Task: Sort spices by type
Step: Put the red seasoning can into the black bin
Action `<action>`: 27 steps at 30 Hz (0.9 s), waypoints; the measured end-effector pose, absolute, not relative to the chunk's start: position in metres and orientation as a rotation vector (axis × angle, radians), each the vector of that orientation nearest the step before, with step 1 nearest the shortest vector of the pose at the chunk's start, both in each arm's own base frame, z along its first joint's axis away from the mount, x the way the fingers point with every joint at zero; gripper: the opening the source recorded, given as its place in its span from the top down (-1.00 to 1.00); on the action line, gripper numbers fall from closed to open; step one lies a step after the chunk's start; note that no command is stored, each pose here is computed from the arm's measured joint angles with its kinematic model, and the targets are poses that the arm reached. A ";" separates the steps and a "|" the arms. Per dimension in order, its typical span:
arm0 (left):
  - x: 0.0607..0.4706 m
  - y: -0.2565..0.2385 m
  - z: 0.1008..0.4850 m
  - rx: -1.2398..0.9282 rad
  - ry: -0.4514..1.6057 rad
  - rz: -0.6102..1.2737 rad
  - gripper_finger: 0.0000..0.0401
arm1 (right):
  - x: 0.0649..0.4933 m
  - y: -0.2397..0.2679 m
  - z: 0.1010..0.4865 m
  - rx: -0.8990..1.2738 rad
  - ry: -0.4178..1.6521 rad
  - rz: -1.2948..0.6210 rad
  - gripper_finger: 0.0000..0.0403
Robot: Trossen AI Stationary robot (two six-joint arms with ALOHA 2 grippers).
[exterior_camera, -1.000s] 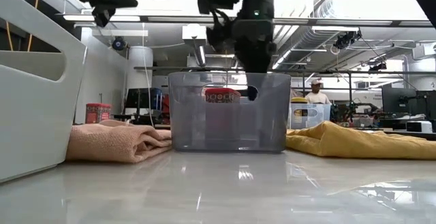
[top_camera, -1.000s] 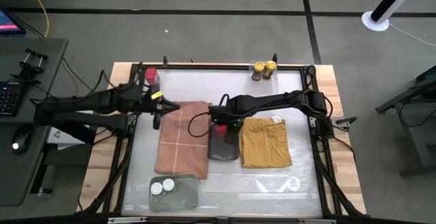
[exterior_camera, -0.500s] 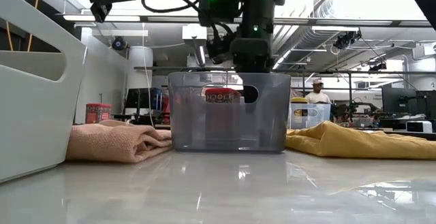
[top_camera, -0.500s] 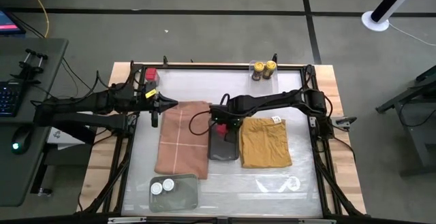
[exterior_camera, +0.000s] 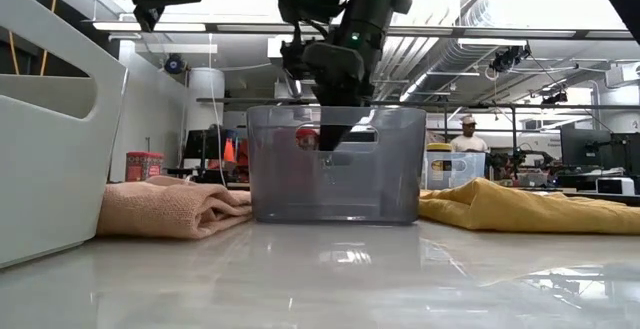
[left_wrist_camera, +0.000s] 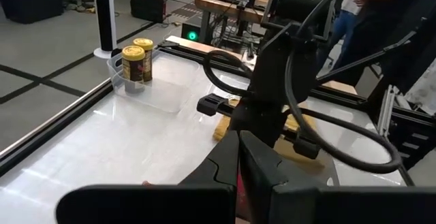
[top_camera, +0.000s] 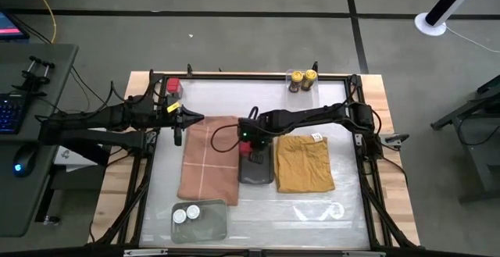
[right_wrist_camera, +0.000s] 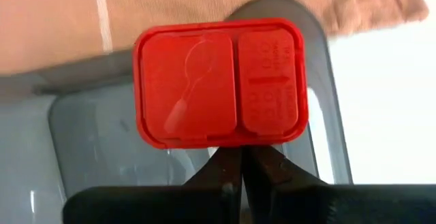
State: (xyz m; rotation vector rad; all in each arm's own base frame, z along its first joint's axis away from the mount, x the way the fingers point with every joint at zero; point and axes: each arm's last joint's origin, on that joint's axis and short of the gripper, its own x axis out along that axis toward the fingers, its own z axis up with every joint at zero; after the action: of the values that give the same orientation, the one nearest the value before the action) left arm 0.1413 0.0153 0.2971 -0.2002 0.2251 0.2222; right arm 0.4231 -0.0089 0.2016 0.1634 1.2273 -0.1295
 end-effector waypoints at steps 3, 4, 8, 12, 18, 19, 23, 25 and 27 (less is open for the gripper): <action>0.141 0.015 0.297 -0.200 0.225 0.223 1.00 | 0.424 -0.009 0.202 0.143 1.214 -0.113 1.00; 0.141 0.015 0.297 -0.200 0.225 0.223 1.00 | 0.424 -0.009 0.202 0.128 1.214 -0.103 1.00; 0.141 0.015 0.297 -0.200 0.225 0.223 1.00 | 0.424 -0.009 0.202 0.067 1.218 -0.082 1.00; 0.141 0.015 0.297 -0.200 0.225 0.224 1.00 | 0.424 -0.010 0.202 0.026 1.223 -0.062 1.00; 0.141 0.015 0.297 -0.195 0.225 0.224 1.00 | 0.423 -0.012 0.202 -0.045 1.228 -0.129 1.00; 0.141 0.015 0.297 -0.190 0.226 0.224 1.00 | 0.423 -0.012 0.202 -0.050 1.228 -0.127 1.00; 0.141 0.015 0.297 -0.175 0.227 0.223 1.00 | 0.423 -0.012 0.201 -0.083 1.234 -0.106 1.00; 0.141 0.015 0.297 -0.175 0.227 0.223 1.00 | 0.421 -0.012 0.201 -0.083 1.251 -0.106 1.00; 0.141 0.015 0.297 -0.175 0.227 0.223 1.00 | 0.419 -0.012 0.200 -0.071 1.273 -0.115 1.00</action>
State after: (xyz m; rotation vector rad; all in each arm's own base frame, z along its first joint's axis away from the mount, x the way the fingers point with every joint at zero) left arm 0.1413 0.0154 0.2973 -0.1751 0.2270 0.2232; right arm 0.4194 -0.0123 0.2003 -0.0705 1.2725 -0.1149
